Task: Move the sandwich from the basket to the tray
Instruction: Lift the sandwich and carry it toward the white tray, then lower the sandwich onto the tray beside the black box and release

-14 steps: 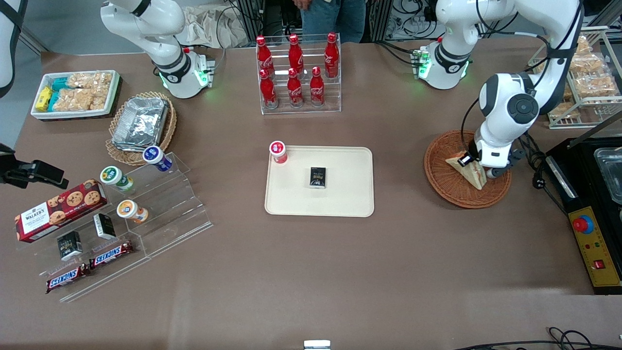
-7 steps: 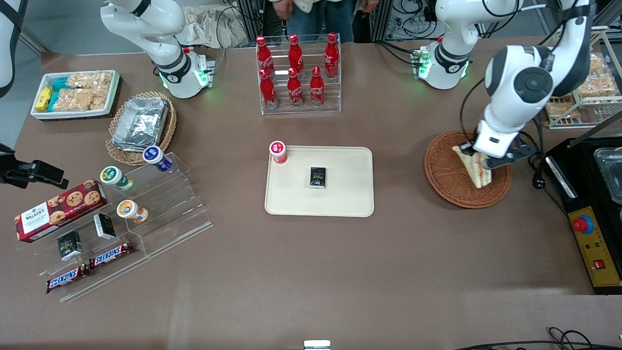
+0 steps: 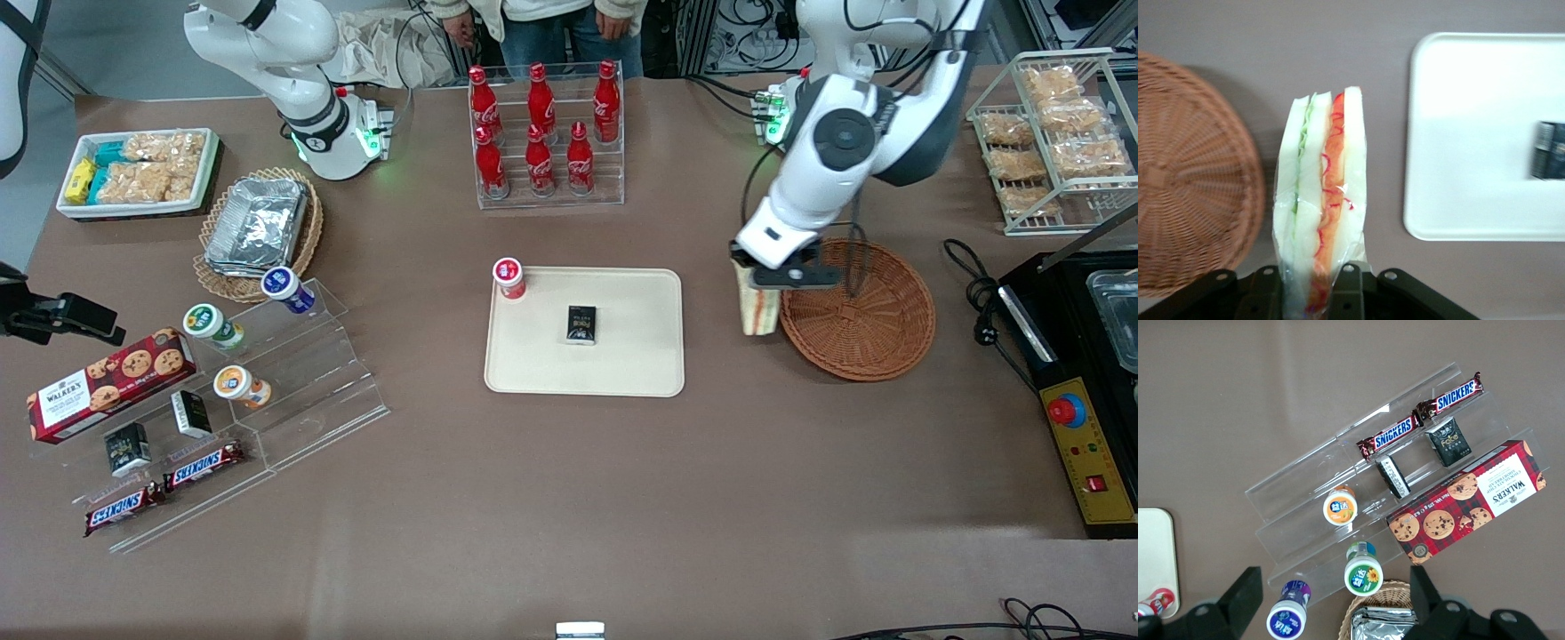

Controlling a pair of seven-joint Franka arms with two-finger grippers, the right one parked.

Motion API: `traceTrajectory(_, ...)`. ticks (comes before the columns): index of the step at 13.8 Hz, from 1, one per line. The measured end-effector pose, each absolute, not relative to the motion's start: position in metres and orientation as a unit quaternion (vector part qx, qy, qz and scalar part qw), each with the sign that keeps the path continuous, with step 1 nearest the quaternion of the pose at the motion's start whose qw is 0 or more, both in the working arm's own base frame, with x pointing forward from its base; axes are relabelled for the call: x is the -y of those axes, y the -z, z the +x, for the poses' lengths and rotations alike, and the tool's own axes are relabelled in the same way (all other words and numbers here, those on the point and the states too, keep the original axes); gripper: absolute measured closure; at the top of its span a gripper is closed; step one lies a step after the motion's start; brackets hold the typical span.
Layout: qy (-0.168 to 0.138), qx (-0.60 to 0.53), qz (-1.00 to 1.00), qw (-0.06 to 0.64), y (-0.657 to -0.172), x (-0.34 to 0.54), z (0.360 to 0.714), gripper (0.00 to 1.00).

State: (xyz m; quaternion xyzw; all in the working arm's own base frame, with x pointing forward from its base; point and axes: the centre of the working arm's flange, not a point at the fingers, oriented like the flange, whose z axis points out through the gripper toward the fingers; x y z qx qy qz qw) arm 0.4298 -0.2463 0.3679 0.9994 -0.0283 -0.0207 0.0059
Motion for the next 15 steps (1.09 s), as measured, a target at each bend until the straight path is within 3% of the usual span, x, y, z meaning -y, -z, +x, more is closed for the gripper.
traceTrajectory(5,0.026,0.078,0.997,0.01,-0.331,0.313,0.434,0.8)
traceTrajectory(15,0.038,0.079,0.996,0.001,-0.228,0.347,0.435,0.8)
